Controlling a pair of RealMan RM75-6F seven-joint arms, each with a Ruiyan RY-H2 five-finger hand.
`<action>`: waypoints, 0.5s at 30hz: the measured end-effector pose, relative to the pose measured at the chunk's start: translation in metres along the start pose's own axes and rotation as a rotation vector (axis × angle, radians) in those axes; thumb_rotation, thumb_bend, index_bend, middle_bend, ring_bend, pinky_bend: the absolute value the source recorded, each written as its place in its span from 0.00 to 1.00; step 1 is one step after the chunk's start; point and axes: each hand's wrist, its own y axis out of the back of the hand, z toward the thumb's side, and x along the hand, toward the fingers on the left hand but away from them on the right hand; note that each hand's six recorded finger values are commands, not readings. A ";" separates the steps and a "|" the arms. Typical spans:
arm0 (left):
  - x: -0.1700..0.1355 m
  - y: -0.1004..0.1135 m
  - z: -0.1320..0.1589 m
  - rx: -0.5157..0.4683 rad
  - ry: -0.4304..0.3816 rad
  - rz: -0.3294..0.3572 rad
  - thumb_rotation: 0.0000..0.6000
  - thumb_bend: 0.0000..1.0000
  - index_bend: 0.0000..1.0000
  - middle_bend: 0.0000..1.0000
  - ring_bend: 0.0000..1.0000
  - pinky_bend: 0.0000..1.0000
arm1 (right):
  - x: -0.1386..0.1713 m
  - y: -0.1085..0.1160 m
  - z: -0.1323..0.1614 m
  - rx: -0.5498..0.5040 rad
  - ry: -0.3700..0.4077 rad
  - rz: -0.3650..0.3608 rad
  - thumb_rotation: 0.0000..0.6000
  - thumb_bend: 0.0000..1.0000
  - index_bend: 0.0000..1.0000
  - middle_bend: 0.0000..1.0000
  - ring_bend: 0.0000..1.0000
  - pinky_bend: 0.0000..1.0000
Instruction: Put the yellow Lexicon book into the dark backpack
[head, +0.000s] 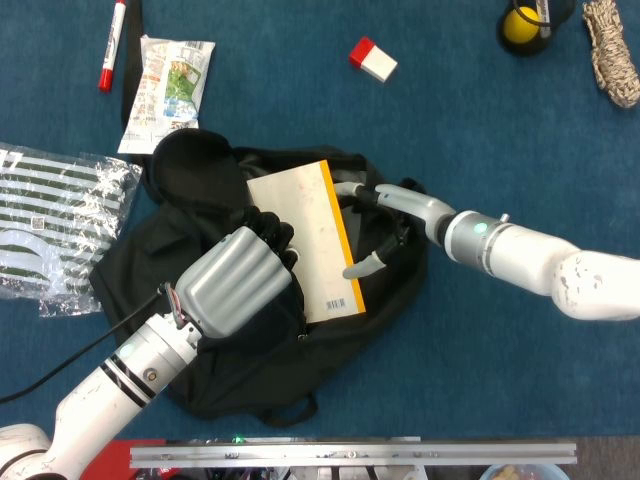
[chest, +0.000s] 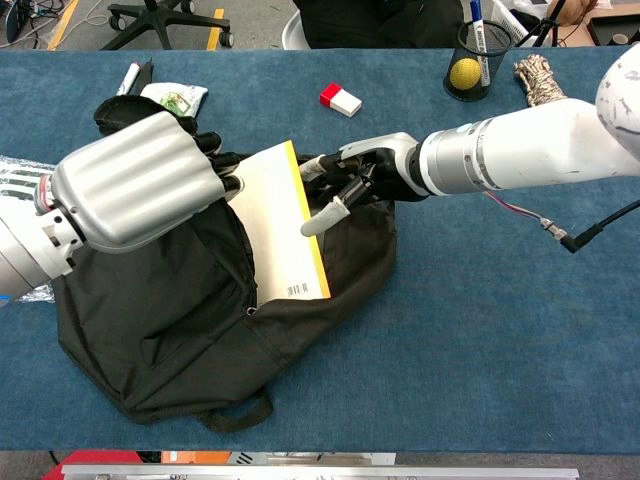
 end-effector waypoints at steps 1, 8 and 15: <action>0.000 0.000 0.000 -0.001 -0.001 0.001 1.00 0.34 0.42 0.36 0.34 0.44 | 0.001 0.002 -0.001 0.018 -0.005 -0.010 1.00 0.00 0.00 0.12 0.05 0.13; 0.000 0.000 0.001 -0.003 -0.003 0.001 1.00 0.34 0.42 0.36 0.34 0.44 | 0.005 0.010 -0.002 0.056 -0.027 -0.059 1.00 0.00 0.00 0.12 0.05 0.13; 0.001 0.000 0.003 -0.004 -0.007 0.003 1.00 0.34 0.42 0.36 0.34 0.44 | 0.018 0.019 0.000 0.054 0.008 -0.132 1.00 0.00 0.00 0.14 0.05 0.13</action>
